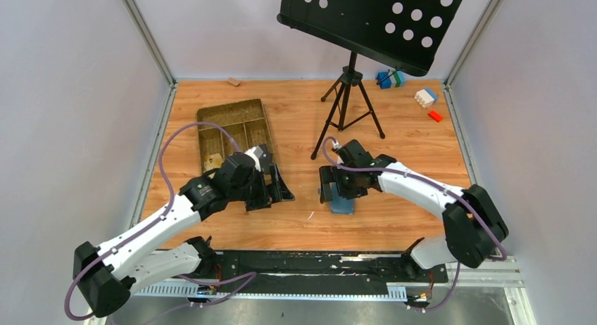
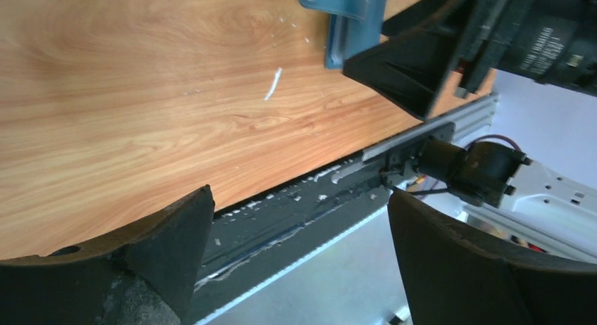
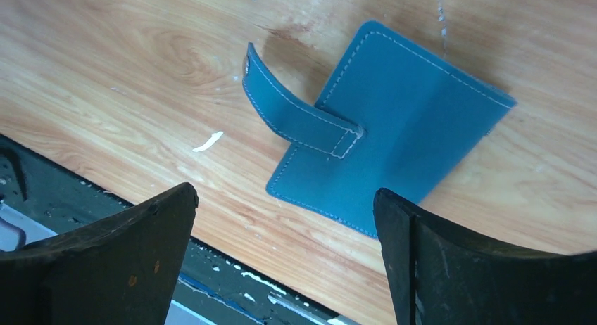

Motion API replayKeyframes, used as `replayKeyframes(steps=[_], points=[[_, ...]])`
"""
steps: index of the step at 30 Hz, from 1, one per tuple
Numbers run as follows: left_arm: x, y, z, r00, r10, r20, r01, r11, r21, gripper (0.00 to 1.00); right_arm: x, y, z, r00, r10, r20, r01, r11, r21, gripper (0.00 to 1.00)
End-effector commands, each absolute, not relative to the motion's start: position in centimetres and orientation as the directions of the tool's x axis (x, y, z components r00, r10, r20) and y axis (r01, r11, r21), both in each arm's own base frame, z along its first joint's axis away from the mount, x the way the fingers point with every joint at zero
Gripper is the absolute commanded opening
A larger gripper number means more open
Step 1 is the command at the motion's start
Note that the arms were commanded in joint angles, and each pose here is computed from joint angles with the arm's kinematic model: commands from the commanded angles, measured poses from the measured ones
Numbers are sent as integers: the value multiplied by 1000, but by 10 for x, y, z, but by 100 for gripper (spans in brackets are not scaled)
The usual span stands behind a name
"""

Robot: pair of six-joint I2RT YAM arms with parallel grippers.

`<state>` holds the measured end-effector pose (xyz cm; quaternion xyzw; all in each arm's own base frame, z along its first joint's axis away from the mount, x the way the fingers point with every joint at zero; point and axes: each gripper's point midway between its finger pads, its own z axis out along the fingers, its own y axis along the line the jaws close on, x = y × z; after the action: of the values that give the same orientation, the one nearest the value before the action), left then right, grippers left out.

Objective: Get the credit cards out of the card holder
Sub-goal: Close the card holder at the center of the board, then reset both arms

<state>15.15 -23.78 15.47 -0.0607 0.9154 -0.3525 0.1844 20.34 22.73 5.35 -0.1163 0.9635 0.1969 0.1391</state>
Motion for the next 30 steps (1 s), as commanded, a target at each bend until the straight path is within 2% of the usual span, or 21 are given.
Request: replayKeyframes(steps=[1, 4, 8, 12, 16, 19, 22, 26, 30], points=[[173, -213, 199, -825, -220, -521, 151, 802, -578, 100, 229, 230, 130, -829, -156, -538, -378, 864, 332, 97], [184, -195, 213, -762, -157, -628, 206, 861, -465, 100, 239, 218, 171, -744, -97, -661, -384, 872, 304, 97], [201, -166, 223, -672, -113, -732, 194, 927, -321, 100, 250, 192, 213, -577, -34, -816, -381, 895, 232, 100], [217, -131, 230, -538, -144, -831, 100, 968, -232, 100, 258, 160, 233, -412, 31, -911, -308, 936, 171, 95], [226, -99, 229, -386, -196, -902, 0, 977, -212, 100, 258, 131, 233, -285, 74, -956, -234, 962, 144, 87], [230, -79, 224, -291, -136, -947, -28, 991, -133, 100, 262, 102, 238, -211, 154, -965, -129, 974, 184, 85], [233, -49, 213, -232, -56, -971, -145, 989, -23, 100, 268, 71, 228, -187, 161, -969, -26, 985, 169, 84], [240, -27, 181, -269, 116, -956, -220, 959, 178, 100, 279, 29, 201, -185, 90, -979, 164, 985, 60, 84], [252, -6, 156, -309, 151, -939, -291, 925, 245, 100, 290, 2, 183, -197, 10, -980, 247, 968, -40, 84]])
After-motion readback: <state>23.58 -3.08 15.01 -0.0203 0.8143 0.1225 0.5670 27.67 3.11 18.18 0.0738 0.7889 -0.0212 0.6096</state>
